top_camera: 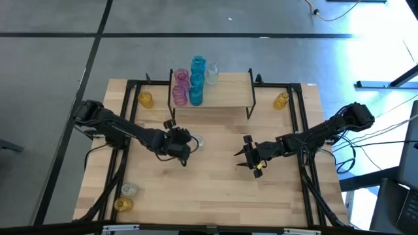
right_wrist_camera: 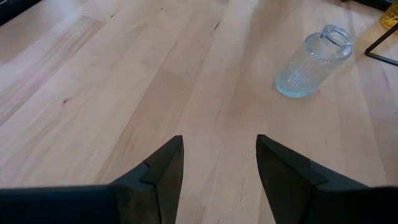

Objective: Sort vases onto shelf
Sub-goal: Put the top transparent flower vase on the shelf aligned with the other transparent flower vase

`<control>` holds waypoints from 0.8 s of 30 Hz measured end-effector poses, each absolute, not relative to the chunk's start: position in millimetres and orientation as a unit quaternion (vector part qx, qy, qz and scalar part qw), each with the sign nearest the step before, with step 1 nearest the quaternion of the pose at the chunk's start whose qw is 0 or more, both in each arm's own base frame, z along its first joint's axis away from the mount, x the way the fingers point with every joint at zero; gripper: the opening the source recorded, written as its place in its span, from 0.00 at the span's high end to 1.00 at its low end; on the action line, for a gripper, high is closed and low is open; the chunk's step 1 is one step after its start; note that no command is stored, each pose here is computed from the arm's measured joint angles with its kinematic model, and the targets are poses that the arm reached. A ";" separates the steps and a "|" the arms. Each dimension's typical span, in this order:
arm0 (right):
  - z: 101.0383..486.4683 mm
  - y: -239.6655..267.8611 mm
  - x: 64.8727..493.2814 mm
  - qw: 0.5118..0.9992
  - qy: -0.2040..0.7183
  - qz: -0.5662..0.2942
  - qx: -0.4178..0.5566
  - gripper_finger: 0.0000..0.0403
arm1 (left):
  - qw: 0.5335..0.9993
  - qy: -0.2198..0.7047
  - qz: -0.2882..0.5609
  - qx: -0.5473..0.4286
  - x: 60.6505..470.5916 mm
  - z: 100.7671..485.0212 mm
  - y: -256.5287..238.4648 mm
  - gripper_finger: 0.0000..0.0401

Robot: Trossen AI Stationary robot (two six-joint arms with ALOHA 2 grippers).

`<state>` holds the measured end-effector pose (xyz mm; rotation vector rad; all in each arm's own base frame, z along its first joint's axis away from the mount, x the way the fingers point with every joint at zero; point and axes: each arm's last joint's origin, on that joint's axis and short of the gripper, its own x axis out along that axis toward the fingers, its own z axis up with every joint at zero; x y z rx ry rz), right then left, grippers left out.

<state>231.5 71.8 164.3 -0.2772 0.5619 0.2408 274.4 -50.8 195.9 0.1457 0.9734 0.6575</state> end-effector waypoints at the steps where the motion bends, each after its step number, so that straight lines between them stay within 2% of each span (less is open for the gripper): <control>1: 164.3 71.7 231.5 0.944 0.276 0.118 -0.136 0.54 | 0.829 0.456 0.318 0.063 273.6 190.4 -47.3 0.68; 5: 164.3 71.7 231.5 0.944 0.276 0.118 -0.136 0.54 | 0.838 0.436 0.326 0.038 276.1 167.7 -36.5 0.68; 12: 164.4 71.7 231.5 0.944 0.275 0.118 -0.138 0.54 | 0.867 0.382 0.318 0.025 282.3 156.6 -24.2 0.68; 24: 164.4 71.7 231.5 0.944 0.275 0.118 -0.138 0.54 | 0.882 0.401 0.245 0.014 282.6 153.2 -34.4 0.68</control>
